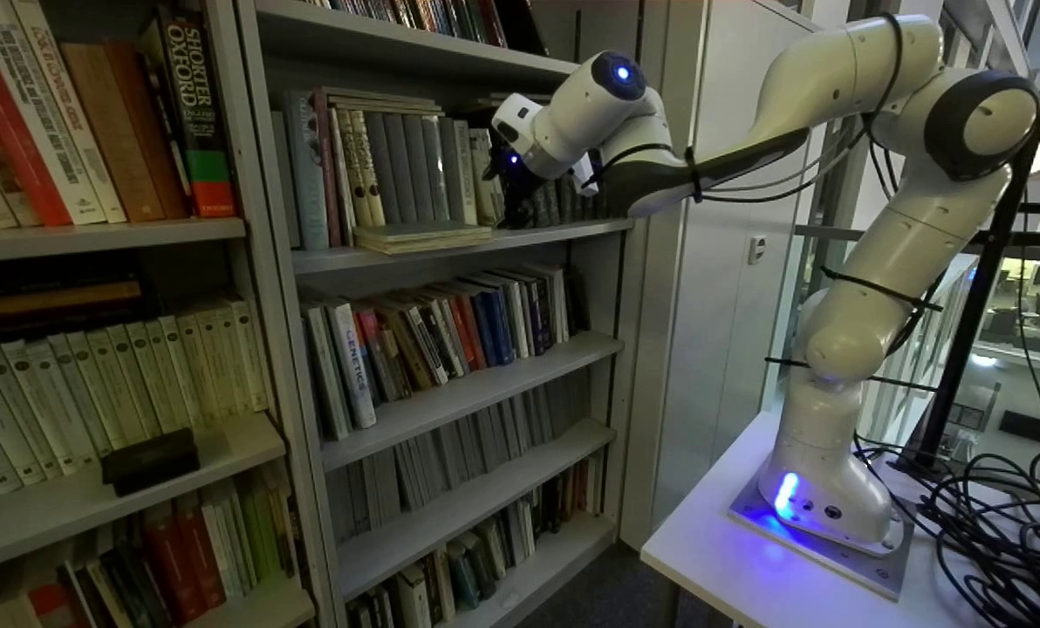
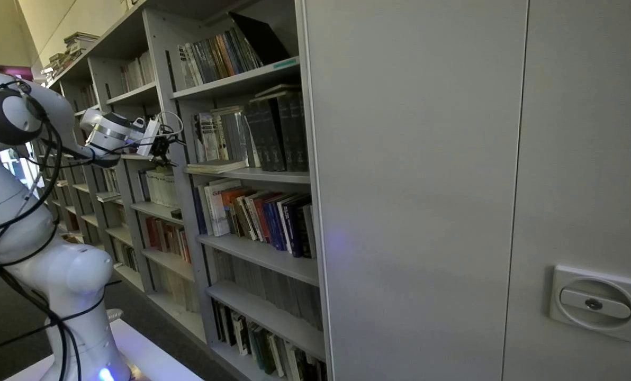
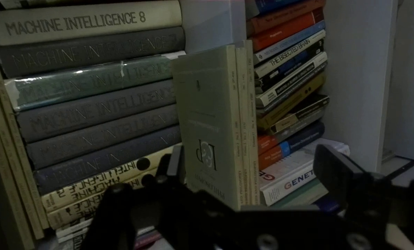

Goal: Pick up the book and arrange it on the shelf with the other books

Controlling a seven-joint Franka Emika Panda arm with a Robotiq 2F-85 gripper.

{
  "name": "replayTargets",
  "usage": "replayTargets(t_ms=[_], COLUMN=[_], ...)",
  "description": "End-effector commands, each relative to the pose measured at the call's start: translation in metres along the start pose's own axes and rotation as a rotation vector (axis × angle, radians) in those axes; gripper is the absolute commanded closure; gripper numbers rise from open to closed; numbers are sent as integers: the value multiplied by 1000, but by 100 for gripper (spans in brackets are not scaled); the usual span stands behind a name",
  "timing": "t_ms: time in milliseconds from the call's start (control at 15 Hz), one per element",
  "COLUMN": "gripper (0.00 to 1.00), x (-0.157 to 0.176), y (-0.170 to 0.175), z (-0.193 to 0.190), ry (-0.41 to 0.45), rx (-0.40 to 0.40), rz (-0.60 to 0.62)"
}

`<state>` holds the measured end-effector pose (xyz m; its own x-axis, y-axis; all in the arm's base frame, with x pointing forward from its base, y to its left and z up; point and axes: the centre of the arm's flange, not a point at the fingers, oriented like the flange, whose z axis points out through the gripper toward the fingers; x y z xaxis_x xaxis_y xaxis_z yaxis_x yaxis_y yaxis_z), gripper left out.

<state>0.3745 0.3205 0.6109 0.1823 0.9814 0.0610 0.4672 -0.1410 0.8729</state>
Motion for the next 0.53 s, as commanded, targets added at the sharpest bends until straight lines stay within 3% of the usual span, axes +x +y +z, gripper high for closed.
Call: replayTargets(t_ms=[0, 467], gripper=[0, 0], x=[23, 45], y=[8, 15], z=[17, 46], ry=[13, -16], rx=[0, -106], rz=[-71, -92])
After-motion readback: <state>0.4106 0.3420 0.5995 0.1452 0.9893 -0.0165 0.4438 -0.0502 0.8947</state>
